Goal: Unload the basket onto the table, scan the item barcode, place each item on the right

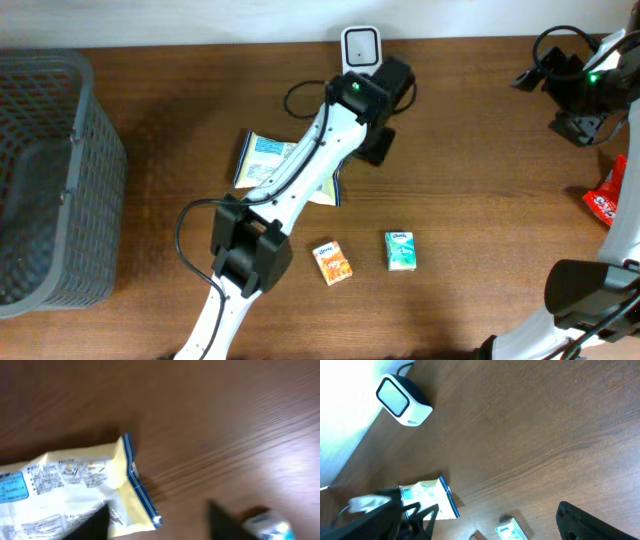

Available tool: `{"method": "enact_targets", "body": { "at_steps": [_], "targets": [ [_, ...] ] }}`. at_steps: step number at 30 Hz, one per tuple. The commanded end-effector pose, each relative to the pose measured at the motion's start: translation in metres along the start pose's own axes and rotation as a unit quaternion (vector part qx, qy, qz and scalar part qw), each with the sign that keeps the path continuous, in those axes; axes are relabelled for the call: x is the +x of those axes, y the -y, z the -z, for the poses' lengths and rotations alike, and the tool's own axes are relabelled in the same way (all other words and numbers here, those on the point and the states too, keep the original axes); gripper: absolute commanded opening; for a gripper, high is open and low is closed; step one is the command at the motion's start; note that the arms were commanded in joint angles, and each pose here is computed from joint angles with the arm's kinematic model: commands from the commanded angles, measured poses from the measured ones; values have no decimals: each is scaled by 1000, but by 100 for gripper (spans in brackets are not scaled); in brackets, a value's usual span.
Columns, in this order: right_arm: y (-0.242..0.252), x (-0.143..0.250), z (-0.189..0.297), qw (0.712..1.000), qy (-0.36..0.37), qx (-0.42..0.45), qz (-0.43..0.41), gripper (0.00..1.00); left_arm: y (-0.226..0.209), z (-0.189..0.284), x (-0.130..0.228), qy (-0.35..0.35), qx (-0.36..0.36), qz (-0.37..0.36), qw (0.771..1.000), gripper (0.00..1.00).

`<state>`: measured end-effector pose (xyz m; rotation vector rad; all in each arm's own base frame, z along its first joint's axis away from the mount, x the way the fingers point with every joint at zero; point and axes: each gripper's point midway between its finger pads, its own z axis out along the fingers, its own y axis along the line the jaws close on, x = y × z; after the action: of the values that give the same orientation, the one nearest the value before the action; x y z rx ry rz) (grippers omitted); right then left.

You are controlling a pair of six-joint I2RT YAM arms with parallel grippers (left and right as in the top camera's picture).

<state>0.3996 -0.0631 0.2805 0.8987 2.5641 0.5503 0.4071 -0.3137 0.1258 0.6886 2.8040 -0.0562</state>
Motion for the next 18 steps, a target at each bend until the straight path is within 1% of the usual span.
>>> {"method": "enact_targets", "body": {
  "at_steps": [1, 2, 3, 4, 5, 6, 8, 9, 10, 12, 14, 16, 17, 18],
  "targets": [
    [-2, 2, -2, 1000, -4, -2, 3, 99, -20, 48, -31, 71, -16, 13, 997, 61],
    [-2, 2, -2, 1000, -4, -2, 3, 99, -49, 55, -30, 72, -59, 29, 995, 47],
    [-2, 2, -2, 1000, -4, -2, 3, 99, -71, 55, -25, 60, -85, 41, 994, 37],
    [-2, 2, -2, 1000, -4, -2, 3, 99, -123, 51, -3, 11, -123, 86, 989, 14],
    [-2, 2, -2, 1000, -4, -2, 3, 99, -154, 45, 15, -23, -134, 138, 981, 2],
    [-2, 2, -2, 1000, -4, -2, 3, 98, -175, 37, 32, -56, -143, 168, 974, 0],
    [-2, 2, -2, 1000, -4, -2, 3, 99, -194, 11, 64, -130, -144, 206, 959, 0],
    [-2, 2, -2, 1000, -4, -2, 3, 99, -183, -11, 72, -162, -111, 211, 958, 0],
    [-2, 2, -2, 1000, -4, -2, 3, 99, -170, -31, 76, -178, -80, 213, 957, 0],
    [-2, 2, -2, 1000, -4, -2, 3, 98, -135, -68, 76, -191, -18, 211, 959, 0],
    [-2, 2, -2, 1000, -4, -2, 3, 99, -112, -90, 82, -200, 4, 198, 959, 0],
    [-2, 2, -2, 1000, -4, -2, 3, 99, -70, -110, 75, -186, 74, 189, 961, 0],
    [-2, 2, -2, 1000, -4, -2, 3, 99, -54, -115, 68, -172, 97, 191, 962, 0],
    [-2, 2, -2, 1000, -4, -2, 3, 99, -48, -118, 64, -165, 99, 202, 960, 0]
  ]
}}
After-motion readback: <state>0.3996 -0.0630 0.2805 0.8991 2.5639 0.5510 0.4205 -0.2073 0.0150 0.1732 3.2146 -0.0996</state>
